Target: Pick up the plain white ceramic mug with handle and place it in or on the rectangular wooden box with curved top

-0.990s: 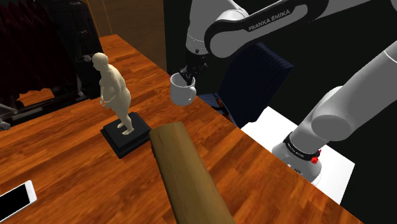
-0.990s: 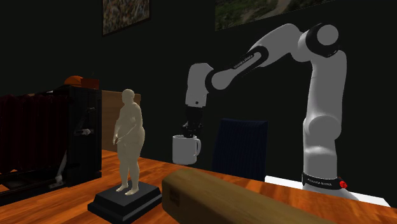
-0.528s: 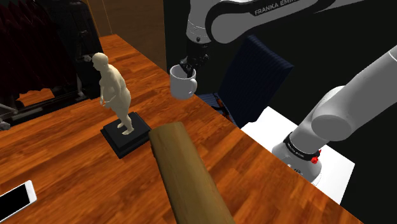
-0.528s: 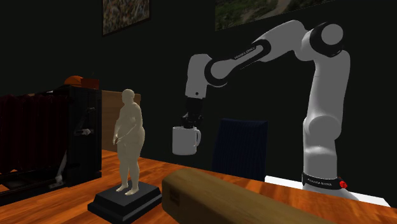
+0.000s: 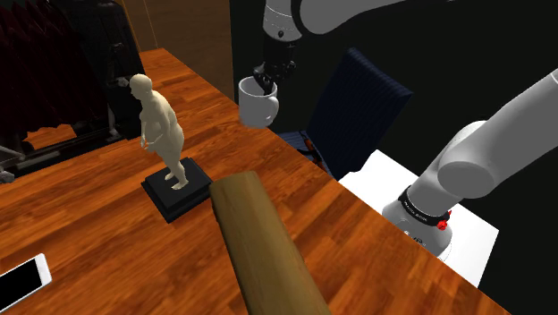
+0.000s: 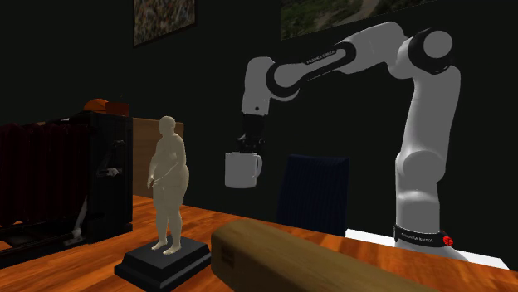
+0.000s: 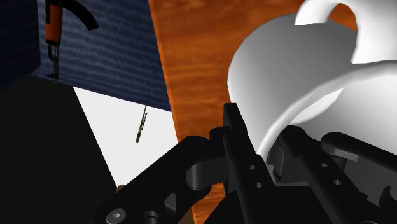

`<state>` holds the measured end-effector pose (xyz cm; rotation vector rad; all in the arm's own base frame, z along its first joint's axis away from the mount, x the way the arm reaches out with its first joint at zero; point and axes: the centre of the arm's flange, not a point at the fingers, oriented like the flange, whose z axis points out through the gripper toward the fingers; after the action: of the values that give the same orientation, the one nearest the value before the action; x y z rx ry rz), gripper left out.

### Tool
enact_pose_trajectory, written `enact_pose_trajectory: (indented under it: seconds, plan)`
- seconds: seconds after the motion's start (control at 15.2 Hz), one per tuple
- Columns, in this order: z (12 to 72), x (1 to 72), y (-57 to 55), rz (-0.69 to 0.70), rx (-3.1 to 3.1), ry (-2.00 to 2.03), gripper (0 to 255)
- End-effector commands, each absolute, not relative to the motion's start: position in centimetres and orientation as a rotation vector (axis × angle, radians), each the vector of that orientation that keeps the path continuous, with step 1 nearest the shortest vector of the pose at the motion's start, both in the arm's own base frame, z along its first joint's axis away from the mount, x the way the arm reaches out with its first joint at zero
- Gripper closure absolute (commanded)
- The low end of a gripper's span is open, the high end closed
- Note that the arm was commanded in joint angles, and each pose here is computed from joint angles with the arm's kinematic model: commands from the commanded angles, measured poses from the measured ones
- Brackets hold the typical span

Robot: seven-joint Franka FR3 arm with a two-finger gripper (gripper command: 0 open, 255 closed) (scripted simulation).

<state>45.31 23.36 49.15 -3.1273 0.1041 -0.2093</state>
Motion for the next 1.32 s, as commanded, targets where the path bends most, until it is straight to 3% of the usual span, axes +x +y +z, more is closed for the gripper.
enact_pose_trajectory:
  seconds: [0.0,0.2,1.25]
  plan:
    - [50.2,45.2,23.6,-0.209,-3.127,0.104,255]
    - [51.5,45.2,23.6,-0.209,-3.127,0.104,255]
    - [52.6,27.4,35.0,-0.209,-3.127,0.104,255]
